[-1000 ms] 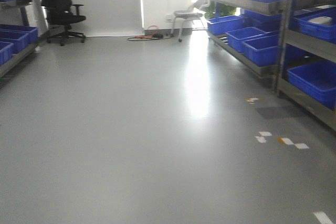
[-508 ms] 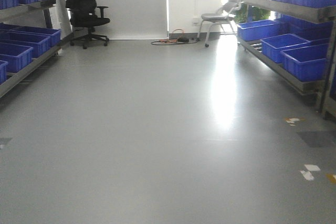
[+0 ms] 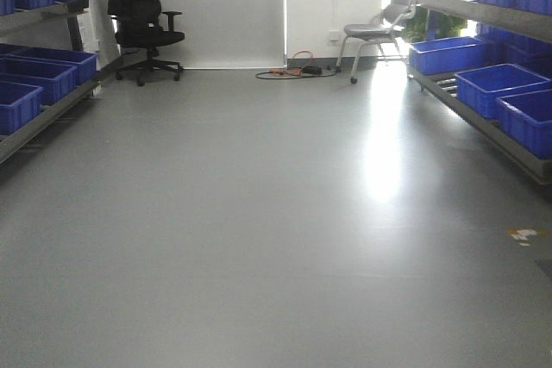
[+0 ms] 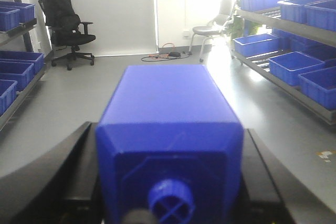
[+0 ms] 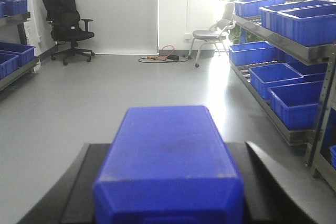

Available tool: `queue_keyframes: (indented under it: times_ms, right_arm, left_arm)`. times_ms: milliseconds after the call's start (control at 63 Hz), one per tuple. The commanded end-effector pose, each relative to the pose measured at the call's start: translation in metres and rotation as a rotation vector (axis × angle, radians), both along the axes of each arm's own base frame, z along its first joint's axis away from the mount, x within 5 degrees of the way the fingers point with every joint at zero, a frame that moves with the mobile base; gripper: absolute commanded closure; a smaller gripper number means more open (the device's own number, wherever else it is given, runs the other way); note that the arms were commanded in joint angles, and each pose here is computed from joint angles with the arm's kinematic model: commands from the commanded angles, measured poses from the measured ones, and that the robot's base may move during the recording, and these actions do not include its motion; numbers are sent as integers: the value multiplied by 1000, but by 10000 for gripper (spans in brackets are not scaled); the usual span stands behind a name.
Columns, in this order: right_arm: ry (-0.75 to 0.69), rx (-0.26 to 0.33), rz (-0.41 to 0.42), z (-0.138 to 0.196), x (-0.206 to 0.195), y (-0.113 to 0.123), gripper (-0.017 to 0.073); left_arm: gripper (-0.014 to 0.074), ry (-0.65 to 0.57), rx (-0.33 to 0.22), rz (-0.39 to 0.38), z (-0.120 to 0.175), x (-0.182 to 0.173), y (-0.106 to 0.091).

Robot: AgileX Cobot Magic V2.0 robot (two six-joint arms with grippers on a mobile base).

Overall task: Pick and sort blue part to right shelf
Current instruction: 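Drive forward down the aisle between the bin shelves, then turn the base toward the shelf of blue bins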

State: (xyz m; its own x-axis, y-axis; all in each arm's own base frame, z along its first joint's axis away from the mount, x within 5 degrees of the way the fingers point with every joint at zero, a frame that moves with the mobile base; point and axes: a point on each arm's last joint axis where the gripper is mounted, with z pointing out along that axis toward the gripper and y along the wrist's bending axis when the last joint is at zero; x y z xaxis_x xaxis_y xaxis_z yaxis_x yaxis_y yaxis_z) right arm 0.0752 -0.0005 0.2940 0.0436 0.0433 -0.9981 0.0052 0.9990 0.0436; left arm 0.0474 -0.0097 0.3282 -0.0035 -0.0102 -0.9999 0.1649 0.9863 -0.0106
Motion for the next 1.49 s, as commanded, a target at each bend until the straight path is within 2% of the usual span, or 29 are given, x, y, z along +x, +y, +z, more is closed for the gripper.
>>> queue_keyframes:
  times_ms: [0, 1476]
  right_arm:
    - [-114, -5, -10, 18, -1, -1, 125]
    - [-114, -5, -10, 18, -1, -1, 125]
  left_arm:
    - [209, -108, -18, 8, 18, -2, 1]
    - [209, -108, -18, 8, 18, -2, 1]
